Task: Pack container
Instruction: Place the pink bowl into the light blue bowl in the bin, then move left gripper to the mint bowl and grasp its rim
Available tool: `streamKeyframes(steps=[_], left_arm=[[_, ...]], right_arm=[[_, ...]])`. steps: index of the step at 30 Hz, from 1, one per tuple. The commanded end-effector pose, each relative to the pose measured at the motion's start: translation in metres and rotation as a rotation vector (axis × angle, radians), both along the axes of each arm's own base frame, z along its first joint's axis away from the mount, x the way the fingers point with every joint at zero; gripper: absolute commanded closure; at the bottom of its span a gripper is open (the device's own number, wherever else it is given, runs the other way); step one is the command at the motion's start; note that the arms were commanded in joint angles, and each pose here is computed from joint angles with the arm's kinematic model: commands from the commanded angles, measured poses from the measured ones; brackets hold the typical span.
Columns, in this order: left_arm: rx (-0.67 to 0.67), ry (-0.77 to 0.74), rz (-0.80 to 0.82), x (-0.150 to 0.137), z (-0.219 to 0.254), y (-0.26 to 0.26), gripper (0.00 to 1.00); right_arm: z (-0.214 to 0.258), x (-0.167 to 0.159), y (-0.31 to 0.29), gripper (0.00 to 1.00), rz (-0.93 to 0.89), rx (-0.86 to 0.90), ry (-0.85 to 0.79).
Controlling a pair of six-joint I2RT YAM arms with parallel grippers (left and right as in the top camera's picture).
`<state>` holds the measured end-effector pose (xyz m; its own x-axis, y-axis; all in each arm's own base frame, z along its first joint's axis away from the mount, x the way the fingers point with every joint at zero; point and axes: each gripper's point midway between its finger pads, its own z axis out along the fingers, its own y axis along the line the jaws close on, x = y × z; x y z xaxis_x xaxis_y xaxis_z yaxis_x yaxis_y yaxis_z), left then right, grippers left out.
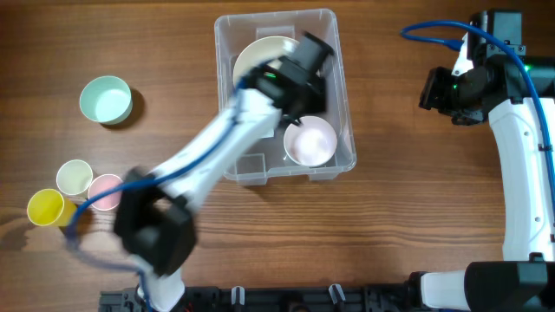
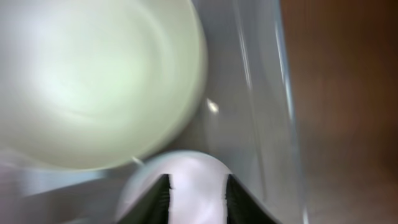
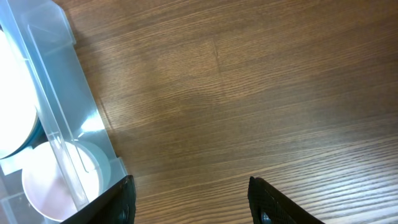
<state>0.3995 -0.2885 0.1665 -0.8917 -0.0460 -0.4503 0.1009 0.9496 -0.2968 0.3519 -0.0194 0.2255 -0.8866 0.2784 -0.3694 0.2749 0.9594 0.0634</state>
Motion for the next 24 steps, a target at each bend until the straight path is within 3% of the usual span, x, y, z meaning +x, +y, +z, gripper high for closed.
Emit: streamKeyframes(steps=[1, 5, 10, 18, 24], left_arm=[[0.056, -0.249, 0.286, 0.032, 0.101, 0.124, 0.61], [0.066, -0.29, 0.548, 0.048, 0.127, 0.241, 0.56], [0.129, -0.181, 0.777, 0.056, 0.087, 0.35, 0.49], [0.205, 0.074, 0.918, 0.064, -0.029, 0.428, 0.43], [0.199, 0.172, 0.903, 0.077, -0.098, 0.431, 0.39]], right_arm=[[-0.001, -0.002, 0.0, 0.4, 0.008, -0.002, 0.004], [-0.001, -0.002, 0.0, 0.39, 0.007, -0.002, 0.004], [-0.001, -0.002, 0.0, 0.37, 0.009, -0.003, 0.004], [-0.002, -0.005, 0.001, 0.28, 0.01, -0.002, 0.015], [-0.003, -0.007, 0.001, 0.28, 0.009, -0.001, 0.026]])
